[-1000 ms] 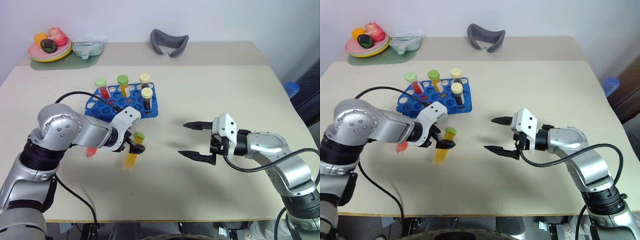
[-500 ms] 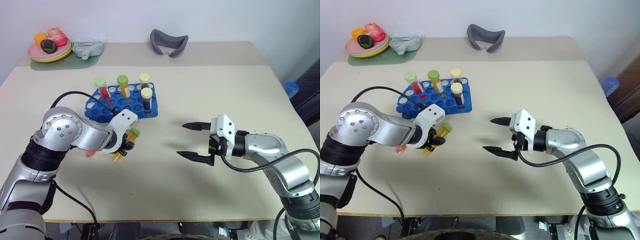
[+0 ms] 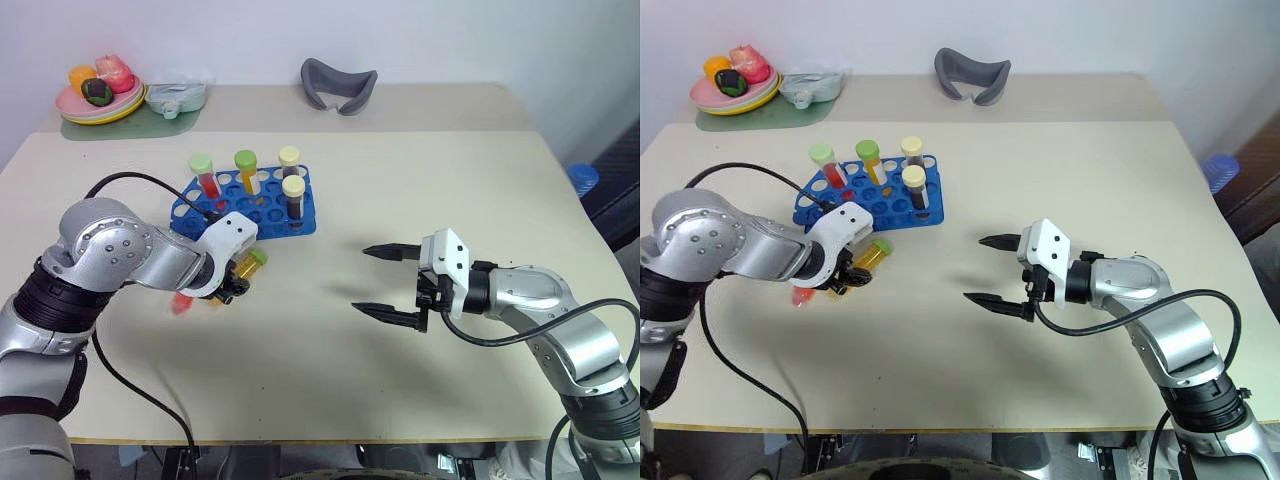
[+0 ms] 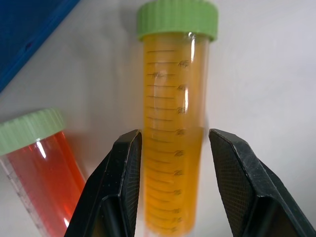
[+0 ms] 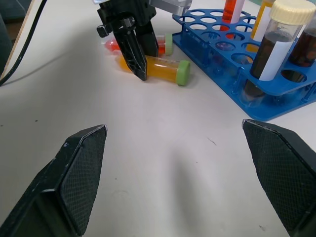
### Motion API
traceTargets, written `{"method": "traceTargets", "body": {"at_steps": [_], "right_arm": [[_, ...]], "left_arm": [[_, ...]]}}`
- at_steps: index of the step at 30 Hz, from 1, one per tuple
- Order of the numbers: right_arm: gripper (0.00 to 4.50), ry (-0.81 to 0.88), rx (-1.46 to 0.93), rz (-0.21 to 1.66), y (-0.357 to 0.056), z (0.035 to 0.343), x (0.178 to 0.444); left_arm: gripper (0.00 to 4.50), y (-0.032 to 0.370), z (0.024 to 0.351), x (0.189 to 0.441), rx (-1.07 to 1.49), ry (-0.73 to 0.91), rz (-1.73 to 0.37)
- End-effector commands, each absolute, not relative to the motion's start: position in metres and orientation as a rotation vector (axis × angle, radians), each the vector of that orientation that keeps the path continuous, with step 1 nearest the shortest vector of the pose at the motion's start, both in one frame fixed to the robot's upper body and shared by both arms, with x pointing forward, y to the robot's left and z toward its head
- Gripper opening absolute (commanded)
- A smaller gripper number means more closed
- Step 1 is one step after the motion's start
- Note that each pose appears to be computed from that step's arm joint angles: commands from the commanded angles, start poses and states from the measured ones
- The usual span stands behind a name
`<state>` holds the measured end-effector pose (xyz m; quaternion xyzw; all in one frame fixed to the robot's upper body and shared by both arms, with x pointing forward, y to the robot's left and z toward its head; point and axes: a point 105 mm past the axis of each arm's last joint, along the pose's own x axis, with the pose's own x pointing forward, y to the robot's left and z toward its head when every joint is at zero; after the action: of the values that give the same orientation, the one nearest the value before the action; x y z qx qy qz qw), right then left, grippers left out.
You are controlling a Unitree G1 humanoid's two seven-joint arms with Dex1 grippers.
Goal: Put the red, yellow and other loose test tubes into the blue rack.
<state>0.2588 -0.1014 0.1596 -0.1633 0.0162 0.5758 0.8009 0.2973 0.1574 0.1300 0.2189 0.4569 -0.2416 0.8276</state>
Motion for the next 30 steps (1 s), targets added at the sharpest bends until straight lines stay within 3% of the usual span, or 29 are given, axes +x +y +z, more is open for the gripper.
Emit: {"method": "traceTargets", "body": {"at_steps": [1, 9, 27, 30], "right_arm": [[4.50, -0.010, -0.356, 1.255, -0.095, 0.166, 0.255], [4.50, -0.014, -0.353, 1.245, -0.094, 0.166, 0.254], [4.50, -0.016, -0.340, 1.233, -0.091, 0.164, 0.250], [4.50, -0.016, -0.339, 1.237, -0.091, 0.164, 0.250]], "left_arm": [[2.19, 0.158, 0.136, 0.303, 0.479, 0.974, -0.526], [2.19, 0.159, 0.125, 0.306, 0.504, 1.057, -0.566], [2.19, 0.157, 0.122, 0.323, 0.551, 1.061, -0.575], [1.40, 0.158, 0.121, 0.322, 0.556, 1.061, -0.575]]}}
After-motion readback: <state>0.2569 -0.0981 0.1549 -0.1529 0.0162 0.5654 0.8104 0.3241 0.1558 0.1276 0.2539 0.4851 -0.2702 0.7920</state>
